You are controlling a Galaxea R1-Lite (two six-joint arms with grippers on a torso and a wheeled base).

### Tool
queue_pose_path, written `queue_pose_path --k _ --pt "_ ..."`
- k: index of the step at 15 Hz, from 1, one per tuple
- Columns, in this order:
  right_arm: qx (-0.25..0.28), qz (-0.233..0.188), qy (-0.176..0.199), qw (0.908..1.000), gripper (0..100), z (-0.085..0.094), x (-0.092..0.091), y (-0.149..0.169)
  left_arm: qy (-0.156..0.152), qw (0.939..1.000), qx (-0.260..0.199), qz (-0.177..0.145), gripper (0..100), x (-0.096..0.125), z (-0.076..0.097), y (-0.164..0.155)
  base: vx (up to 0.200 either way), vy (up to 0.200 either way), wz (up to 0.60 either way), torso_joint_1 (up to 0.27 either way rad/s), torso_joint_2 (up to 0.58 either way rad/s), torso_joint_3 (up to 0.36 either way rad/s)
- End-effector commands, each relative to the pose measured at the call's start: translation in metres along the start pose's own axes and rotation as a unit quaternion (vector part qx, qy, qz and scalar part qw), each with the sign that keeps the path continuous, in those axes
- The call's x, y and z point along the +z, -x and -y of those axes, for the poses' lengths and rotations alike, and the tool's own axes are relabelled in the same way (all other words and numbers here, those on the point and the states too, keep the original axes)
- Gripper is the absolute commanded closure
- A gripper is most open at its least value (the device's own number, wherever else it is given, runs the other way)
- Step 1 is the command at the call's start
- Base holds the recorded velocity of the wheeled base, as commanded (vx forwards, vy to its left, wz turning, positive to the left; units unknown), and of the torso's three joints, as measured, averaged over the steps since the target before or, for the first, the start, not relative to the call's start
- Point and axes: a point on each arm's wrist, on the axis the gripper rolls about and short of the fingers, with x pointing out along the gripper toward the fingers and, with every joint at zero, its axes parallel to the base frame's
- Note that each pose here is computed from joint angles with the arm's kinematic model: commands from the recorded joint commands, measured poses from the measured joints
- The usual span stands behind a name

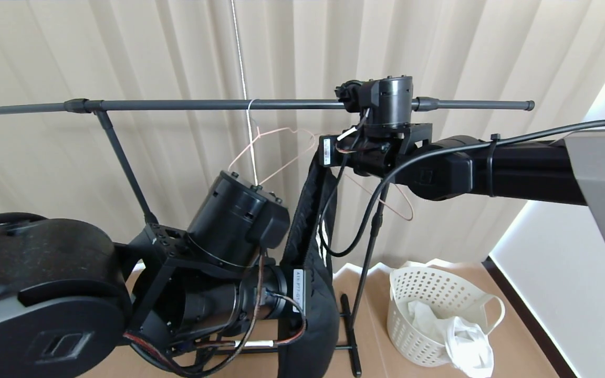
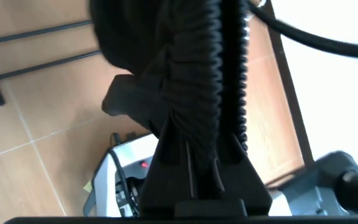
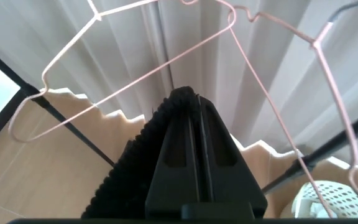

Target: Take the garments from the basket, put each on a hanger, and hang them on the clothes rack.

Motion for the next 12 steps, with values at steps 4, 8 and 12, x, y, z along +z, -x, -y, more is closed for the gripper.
queue_pose_path --k 4,8,12 --pt "-0.029 -0.009 -0.006 0.9995 100 0.038 0.018 0.054 0.033 0.997 0.039 0.058 100 0.039 -0.031 0.003 0.0 0.0 0.0 0.0 0.0 0.0" --pt "-0.015 -0.054 0.007 0.9984 100 0.051 0.001 0.105 0.043 0.9923 0.063 0.098 100 0.074 -0.046 -0.006 0.0 0.0 0.0 0.0 0.0 0.0" --pt "-0.005 -0.088 0.02 0.9959 100 0.058 -0.016 0.136 0.039 0.9907 0.064 0.114 100 0.093 -0.041 -0.021 0.0 0.0 0.0 0.0 0.0 0.0"
